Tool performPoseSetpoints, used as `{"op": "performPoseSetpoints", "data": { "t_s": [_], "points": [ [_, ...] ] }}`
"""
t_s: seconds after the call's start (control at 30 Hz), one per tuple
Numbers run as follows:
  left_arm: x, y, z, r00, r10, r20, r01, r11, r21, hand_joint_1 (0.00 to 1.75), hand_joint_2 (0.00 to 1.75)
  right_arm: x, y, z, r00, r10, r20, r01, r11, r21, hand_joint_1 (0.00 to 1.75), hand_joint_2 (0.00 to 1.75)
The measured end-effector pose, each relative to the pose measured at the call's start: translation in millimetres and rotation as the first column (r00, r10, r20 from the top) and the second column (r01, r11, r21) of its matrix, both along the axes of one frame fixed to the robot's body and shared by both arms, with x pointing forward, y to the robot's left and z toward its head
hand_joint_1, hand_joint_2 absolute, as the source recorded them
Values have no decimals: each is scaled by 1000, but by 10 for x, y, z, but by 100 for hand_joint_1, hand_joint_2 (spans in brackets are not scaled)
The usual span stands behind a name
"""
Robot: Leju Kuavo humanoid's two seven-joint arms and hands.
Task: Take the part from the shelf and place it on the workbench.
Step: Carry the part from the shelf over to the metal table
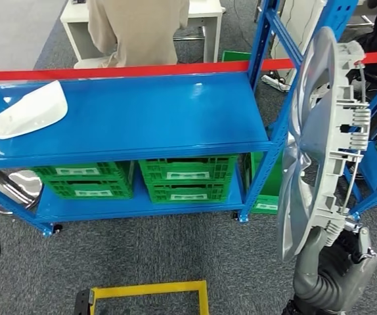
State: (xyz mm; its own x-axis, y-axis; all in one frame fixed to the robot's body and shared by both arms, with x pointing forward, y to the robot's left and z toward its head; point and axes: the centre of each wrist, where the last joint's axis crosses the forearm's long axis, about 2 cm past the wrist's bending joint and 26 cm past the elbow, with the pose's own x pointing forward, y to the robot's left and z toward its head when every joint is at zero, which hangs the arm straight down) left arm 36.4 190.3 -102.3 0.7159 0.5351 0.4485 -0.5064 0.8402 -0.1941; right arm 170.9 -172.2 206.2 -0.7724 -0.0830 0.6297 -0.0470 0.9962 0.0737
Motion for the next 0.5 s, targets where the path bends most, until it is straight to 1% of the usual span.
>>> {"op": "performPoseSetpoints", "data": {
  "t_s": [0.17, 0.5],
  "points": [
    [-32, 8, -5, 1000, 0, -6, 0, 1000, 2, 0, 175, -4, -2, -6, 1000, -1, -5, 1, 1000, 2, 175, 175],
    [-30, 4, -4, 1000, 0, -6, 0, 1000, 1, 0, 175, 3, -4, -1, 1000, 0, -3, 0, 1000, 2, 175, 175]
  ]
}}
